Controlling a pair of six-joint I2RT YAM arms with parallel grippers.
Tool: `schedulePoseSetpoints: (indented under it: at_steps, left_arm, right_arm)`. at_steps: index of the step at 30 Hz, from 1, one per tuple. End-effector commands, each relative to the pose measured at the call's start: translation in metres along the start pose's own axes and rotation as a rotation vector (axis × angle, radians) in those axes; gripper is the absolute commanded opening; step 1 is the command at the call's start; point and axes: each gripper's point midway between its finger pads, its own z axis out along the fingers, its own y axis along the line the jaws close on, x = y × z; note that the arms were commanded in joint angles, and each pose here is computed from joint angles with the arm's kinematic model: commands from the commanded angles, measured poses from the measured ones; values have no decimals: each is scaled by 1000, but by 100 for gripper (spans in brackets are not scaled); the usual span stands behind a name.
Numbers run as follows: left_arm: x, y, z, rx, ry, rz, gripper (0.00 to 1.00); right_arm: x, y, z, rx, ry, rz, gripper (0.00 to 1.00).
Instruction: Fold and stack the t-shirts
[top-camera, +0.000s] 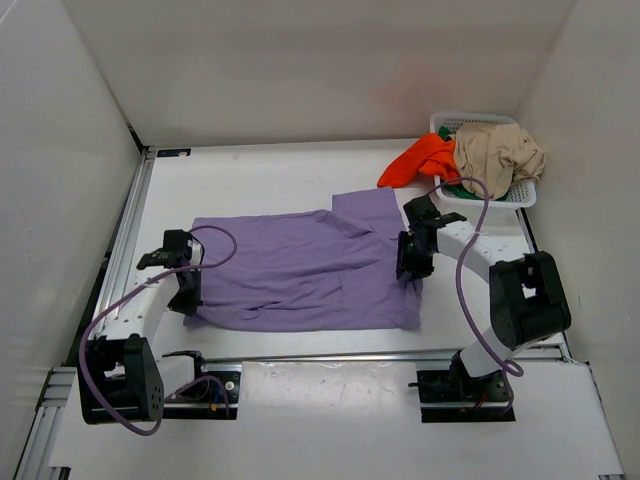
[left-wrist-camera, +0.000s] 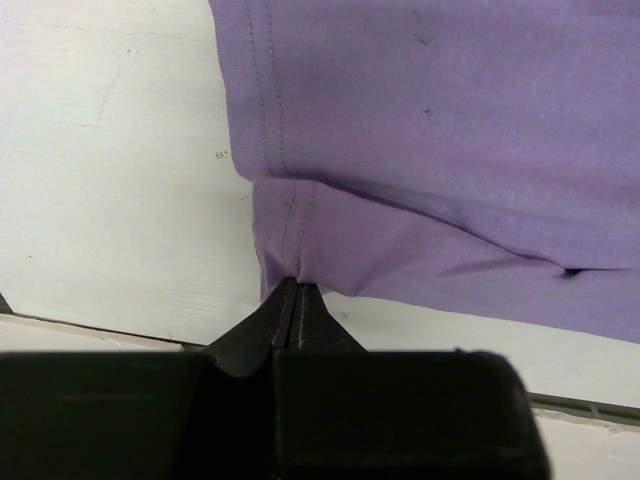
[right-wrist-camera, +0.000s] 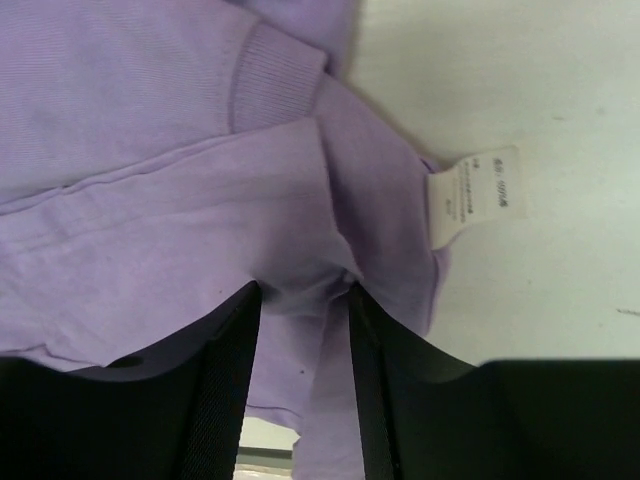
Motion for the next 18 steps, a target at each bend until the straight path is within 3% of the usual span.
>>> schedulePoseSetpoints:
  at_steps: [1, 8, 11, 12, 14, 18]
  left_arm:
    - [-4, -2, -3, 10, -35, -1, 10]
    - [-4, -4, -3, 20, -35, -1, 10]
    - [-4, -4, -3, 20, -35, -1, 10]
    - [-4, -4, -3, 20, -35, -1, 10]
    - [-4, -2, -3, 9, -35, -1, 10]
    - [-26, 11, -19, -53, -149, -22, 10]
  right_arm:
    - [0, -8, -2, 66, 5, 2, 46]
    - [13, -14, 2, 128, 29, 0, 43]
    - [15, -10, 2, 116, 36, -17, 31]
    - [12, -6, 1, 109, 27, -27, 17]
    - [7, -1, -5, 103, -4, -24, 4]
    - [-28, 4, -44, 105, -144, -17, 0]
